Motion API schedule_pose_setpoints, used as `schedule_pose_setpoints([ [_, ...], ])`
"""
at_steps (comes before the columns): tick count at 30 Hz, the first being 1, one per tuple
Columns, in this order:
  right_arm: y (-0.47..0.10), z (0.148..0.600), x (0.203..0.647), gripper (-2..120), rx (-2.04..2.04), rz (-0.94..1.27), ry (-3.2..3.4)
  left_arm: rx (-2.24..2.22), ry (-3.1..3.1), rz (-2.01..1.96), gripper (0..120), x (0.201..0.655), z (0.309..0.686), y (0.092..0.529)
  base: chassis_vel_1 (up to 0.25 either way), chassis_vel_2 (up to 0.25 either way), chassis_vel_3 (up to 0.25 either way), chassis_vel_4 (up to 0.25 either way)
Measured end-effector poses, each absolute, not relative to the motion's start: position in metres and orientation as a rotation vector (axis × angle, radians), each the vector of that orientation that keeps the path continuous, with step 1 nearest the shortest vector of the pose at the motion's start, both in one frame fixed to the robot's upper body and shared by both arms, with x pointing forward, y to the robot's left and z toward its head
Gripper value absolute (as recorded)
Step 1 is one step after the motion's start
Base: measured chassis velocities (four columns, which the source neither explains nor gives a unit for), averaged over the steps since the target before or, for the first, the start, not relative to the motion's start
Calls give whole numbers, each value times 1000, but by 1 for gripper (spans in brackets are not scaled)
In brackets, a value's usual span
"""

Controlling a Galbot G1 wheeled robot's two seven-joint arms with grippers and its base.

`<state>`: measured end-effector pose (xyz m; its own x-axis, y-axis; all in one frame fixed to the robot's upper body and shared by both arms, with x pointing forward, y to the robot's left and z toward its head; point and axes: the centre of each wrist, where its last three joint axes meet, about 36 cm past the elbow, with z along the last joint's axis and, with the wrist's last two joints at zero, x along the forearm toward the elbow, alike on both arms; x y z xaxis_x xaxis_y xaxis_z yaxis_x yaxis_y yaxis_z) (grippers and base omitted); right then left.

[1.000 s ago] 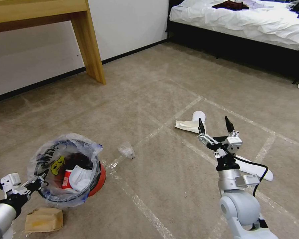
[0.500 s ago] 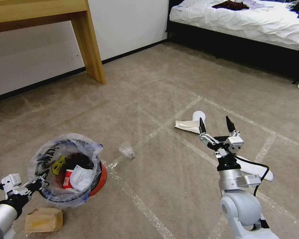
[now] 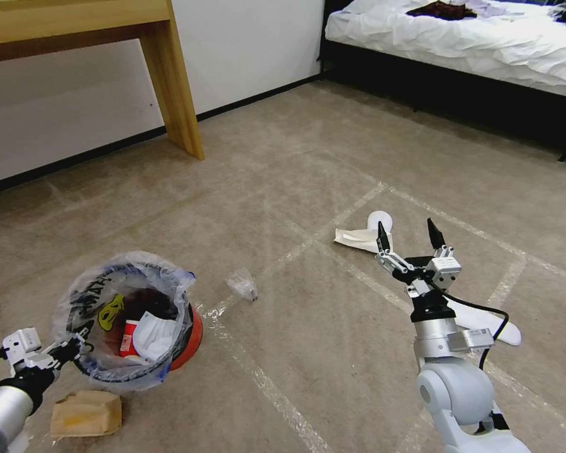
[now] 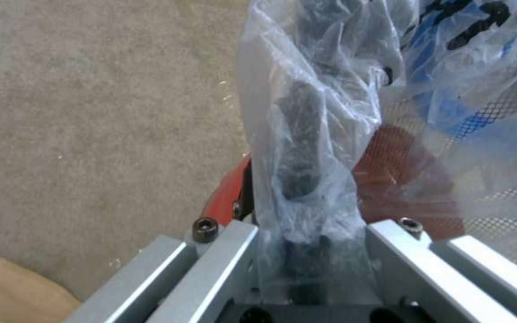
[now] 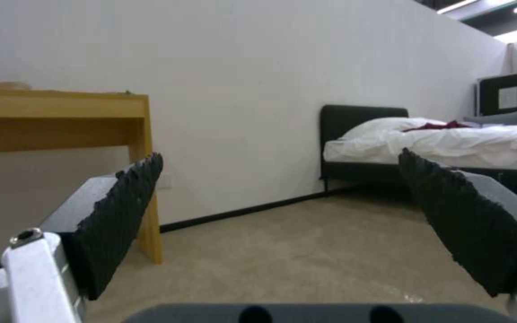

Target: Pick up the trash bin and place the garbage on the floor into it.

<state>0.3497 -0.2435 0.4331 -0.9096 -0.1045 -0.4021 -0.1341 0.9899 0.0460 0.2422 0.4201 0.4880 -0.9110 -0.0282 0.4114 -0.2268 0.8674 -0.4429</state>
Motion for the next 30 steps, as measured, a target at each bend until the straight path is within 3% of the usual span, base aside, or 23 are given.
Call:
schedule_pose_setpoints([
  [30,-242,430,346,100,-163,94,2736,194,-2635,690,1,242,485,423,3,3,4,5],
])
